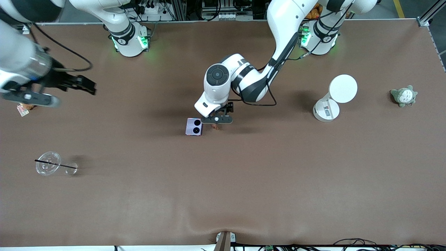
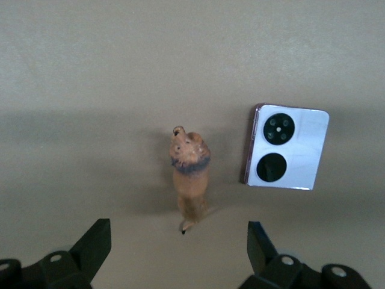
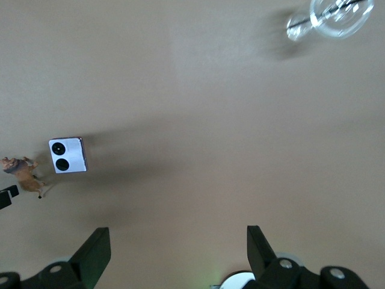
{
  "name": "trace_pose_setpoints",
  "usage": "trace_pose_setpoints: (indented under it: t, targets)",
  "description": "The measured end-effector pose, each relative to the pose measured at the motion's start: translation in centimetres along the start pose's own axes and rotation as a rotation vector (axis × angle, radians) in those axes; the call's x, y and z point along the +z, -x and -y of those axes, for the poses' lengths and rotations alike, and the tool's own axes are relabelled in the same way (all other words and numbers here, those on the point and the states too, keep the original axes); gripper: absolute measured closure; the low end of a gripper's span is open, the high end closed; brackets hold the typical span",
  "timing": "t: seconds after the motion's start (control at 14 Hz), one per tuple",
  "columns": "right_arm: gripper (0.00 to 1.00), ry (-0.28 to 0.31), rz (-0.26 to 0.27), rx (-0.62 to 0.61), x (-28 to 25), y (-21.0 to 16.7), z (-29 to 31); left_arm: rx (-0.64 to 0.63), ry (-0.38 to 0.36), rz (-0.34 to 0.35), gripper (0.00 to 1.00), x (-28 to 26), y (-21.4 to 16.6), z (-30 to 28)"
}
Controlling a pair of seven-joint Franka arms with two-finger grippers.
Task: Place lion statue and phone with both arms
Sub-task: 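Grasp the lion with the left gripper while the right gripper grasps the phone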
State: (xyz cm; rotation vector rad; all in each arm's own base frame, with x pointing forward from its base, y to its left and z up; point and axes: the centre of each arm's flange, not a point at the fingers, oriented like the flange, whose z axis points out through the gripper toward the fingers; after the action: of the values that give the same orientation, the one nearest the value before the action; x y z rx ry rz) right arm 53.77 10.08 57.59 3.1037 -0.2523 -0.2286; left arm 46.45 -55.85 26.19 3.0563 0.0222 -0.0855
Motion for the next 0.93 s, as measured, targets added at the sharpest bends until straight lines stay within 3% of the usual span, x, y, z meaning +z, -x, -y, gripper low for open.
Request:
trace_pose_setpoints:
  t: [0.43,0.57,0.64,0.93]
  targets:
    - [0.00,0.019,-0.004,0.055,7.5,1.1,6.9,-0.001,0.010,-0.009,0.02,3.9,-0.2,0.0]
    - [0.00,0.025,-0.002,0.063,9.2,0.7,8.2,0.001,0.002,-0.008,0.17,5.1,-0.2,0.2]
    - [0.00,0.027,-0.004,0.073,10.2,0.5,9.1,0.007,-0.007,-0.011,0.18,5.6,-0.2,0.3]
    - [0.00,0.028,-0.027,0.086,14.6,-0.3,13.5,0.017,-0.013,-0.024,0.59,5.7,-0.5,0.3]
